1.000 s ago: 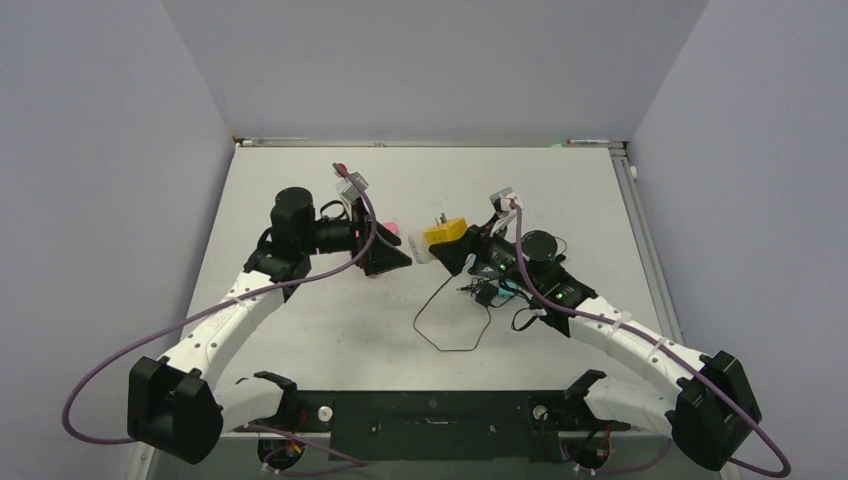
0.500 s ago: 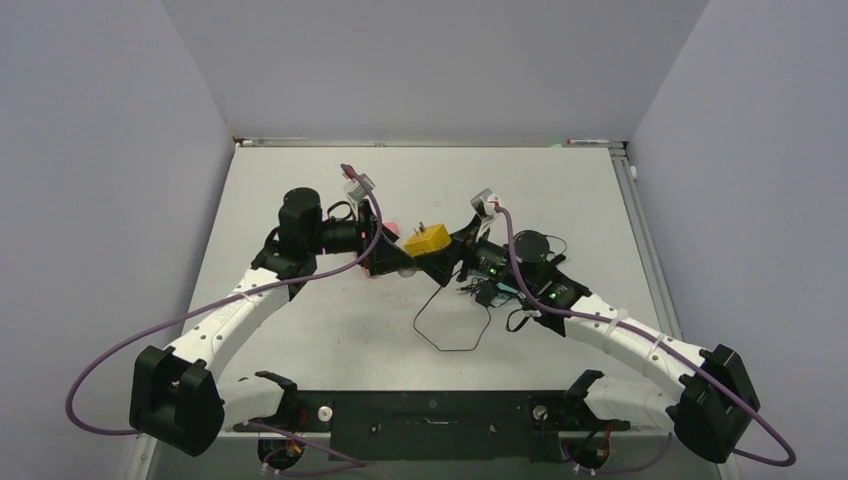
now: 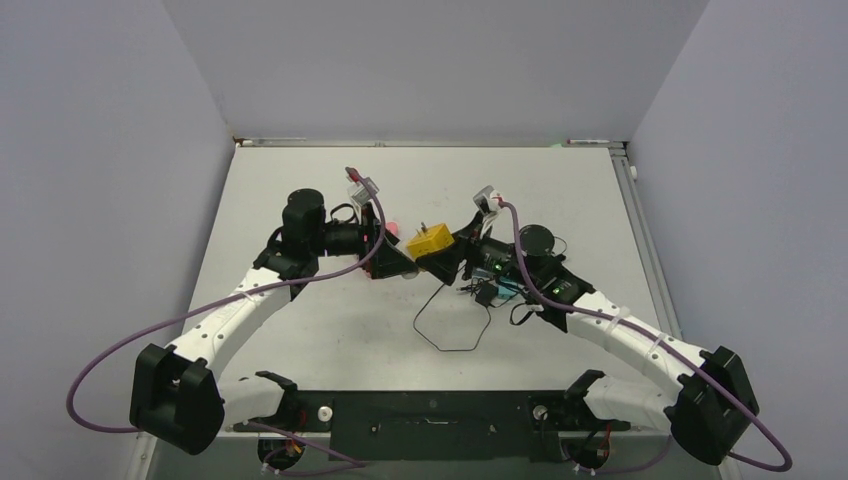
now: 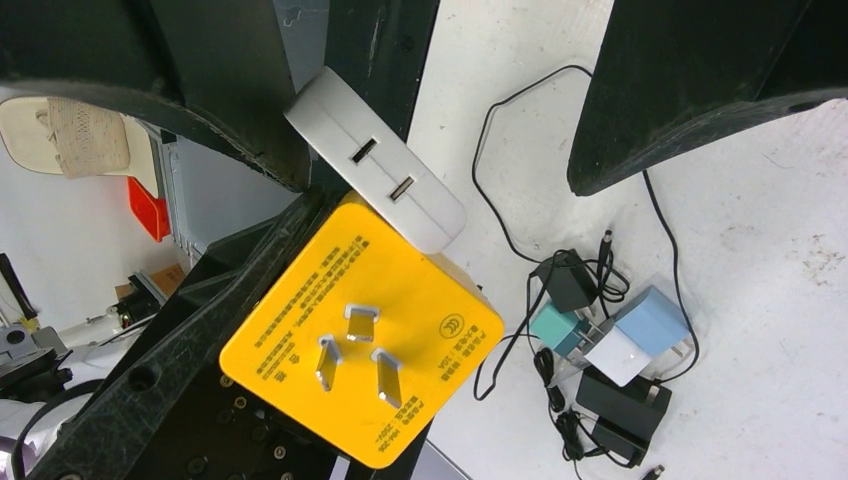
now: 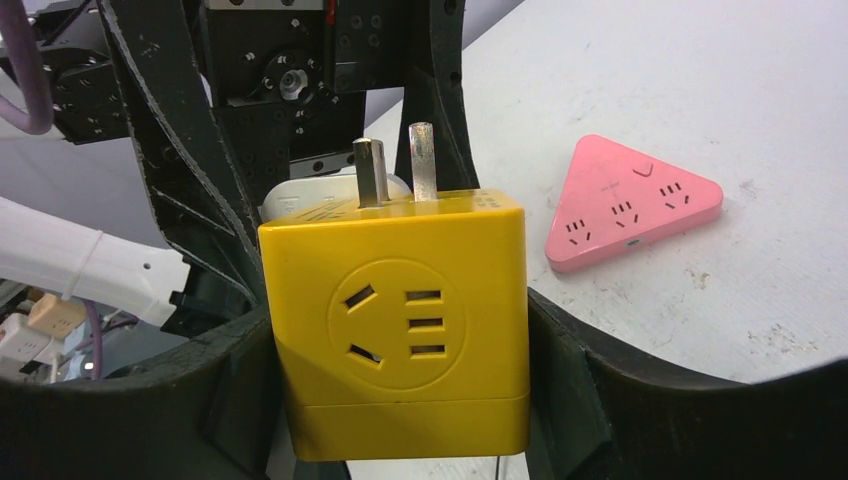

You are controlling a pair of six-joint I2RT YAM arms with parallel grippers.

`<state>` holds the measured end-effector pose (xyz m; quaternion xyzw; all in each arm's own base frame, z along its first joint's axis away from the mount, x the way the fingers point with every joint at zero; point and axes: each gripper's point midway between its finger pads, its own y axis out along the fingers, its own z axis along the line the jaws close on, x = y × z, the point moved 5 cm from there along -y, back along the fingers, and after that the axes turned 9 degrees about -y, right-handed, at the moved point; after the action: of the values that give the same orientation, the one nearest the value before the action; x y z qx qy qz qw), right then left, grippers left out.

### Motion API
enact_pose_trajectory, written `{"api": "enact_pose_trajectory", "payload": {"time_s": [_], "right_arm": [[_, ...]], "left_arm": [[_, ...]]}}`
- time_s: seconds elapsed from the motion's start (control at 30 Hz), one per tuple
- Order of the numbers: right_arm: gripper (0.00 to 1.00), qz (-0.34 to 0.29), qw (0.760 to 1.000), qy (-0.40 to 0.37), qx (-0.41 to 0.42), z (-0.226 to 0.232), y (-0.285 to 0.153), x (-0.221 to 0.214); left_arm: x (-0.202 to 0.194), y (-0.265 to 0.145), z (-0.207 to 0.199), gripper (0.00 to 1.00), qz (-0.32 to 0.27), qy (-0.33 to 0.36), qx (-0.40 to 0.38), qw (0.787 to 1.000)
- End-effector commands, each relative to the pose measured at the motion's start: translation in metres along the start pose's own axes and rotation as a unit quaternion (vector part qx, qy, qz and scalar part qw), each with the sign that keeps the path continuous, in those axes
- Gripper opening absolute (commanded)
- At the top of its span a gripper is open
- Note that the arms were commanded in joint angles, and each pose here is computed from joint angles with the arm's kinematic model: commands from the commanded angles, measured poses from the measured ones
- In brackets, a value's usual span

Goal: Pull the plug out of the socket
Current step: Remove the plug from the socket.

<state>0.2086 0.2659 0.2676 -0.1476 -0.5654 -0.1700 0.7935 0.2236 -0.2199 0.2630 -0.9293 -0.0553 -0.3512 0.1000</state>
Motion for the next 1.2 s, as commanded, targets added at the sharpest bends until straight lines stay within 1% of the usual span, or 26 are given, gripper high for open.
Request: {"api": "enact_pose_trajectory", "payload": {"time_s": [0.0,0.07,0.13,0.37,0.7,0.8,0.9,1.03,1.17], "right_arm": [[0.05,-0.081,0.993,-0.02,0.082,0.022,-0.005,0.055],[0.05,-0.083,0.992,-0.014,0.097,0.023,-0.007,0.057],[0.05,-0.082,0.99,-0.012,0.11,0.024,-0.007,0.059],[0.05,-0.08,0.986,-0.012,0.146,0.031,-0.012,0.067],[0.05,-0.085,0.98,-0.008,0.181,0.036,-0.021,0.076],[0.05,-0.078,0.98,-0.005,0.182,0.034,-0.02,0.074],[0.05,-0.07,0.98,-0.001,0.189,0.033,-0.019,0.071],[0.05,-0.058,0.977,0.0,0.207,0.035,-0.018,0.07],[0.05,-0.049,0.975,0.002,0.215,0.035,-0.016,0.069]], "left_arm": [[0.011,-0.004,-0.017,1.0,-0.007,0.047,-0.02,0.999],[0.011,-0.005,-0.019,1.0,-0.008,0.052,-0.021,0.998],[0.011,-0.006,-0.019,0.95,-0.009,0.054,-0.02,0.998],[0.011,-0.006,-0.017,0.85,-0.008,0.052,-0.011,0.999],[0.015,-0.011,-0.019,0.79,-0.017,0.063,-0.001,0.998],[0.014,-0.013,-0.029,0.8,-0.013,0.068,-0.032,0.997],[0.013,-0.017,-0.048,0.88,-0.02,0.088,-0.088,0.992],[0.011,-0.019,-0.055,0.97,-0.012,0.093,-0.107,0.99],[0.008,-0.018,-0.059,0.97,-0.009,0.101,-0.112,0.989]]}}
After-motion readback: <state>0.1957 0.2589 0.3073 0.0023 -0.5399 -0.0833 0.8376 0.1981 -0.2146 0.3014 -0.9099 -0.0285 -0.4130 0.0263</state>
